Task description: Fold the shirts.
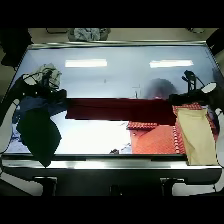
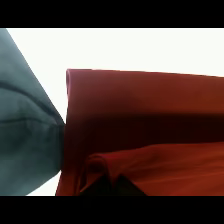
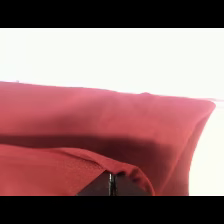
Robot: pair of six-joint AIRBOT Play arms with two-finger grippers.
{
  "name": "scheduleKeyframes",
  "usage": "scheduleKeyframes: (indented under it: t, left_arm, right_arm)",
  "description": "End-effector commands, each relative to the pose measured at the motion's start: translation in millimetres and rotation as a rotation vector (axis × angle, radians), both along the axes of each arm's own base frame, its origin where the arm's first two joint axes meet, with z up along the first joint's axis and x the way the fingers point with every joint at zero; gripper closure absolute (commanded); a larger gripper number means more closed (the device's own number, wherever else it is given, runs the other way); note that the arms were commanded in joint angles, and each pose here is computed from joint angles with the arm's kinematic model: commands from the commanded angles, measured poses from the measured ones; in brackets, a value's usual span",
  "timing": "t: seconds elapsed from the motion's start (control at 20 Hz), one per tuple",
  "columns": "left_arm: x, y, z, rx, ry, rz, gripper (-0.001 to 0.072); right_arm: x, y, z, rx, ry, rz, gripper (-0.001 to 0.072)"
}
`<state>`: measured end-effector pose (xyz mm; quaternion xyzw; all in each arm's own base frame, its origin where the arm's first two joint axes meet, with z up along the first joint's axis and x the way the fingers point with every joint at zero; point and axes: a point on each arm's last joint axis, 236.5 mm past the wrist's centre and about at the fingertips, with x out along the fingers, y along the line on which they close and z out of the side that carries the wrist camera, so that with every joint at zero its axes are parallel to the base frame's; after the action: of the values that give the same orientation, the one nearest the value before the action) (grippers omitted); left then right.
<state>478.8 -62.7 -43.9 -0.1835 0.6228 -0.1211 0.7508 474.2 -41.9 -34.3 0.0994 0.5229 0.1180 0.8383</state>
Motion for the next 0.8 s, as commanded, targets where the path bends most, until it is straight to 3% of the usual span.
scheduleKeyframes:
  t: [0.0,0.1,0.15,0.2,0.25,0.3,0.5,0.75]
  left_arm:
    - [5,-7,-37,-0.015,0.083,0.001,0.0689]
    - [2,-10,-47,-0.018,0.110,0.003,0.0687]
    - [3,-10,-46,-0.020,0.112,0.020,0.0637]
    - [5,-10,-42,-0.021,0.108,0.018,0.0363]
    - [3,-9,-35,-0.025,0.117,0.004,0.0104]
    - [-1,-9,-24,-0.029,0.129,-0.028,0.0084]
    - [-2,-14,25,-0.023,0.061,-0.076,0.0095]
    - [-2,-24,85,-0.007,-0.086,-0.106,0.0097]
  right_arm:
    - [11,5,-33,0.062,0.056,-0.043,0.0662]
    - [7,8,-40,0.067,0.075,-0.022,0.0660]
    - [8,8,-38,0.067,0.069,-0.020,0.0658]
    - [10,8,-33,0.060,0.056,-0.005,0.0593]
    - [8,9,-24,0.047,0.044,0.045,0.0329]
    - [4,5,-14,0.018,0.039,0.104,-0.0008]
    - [-37,-32,-16,-0.112,0.204,0.174,-0.0008]
    - [-37,-17,-39,-0.030,0.243,0.178,-0.0008]
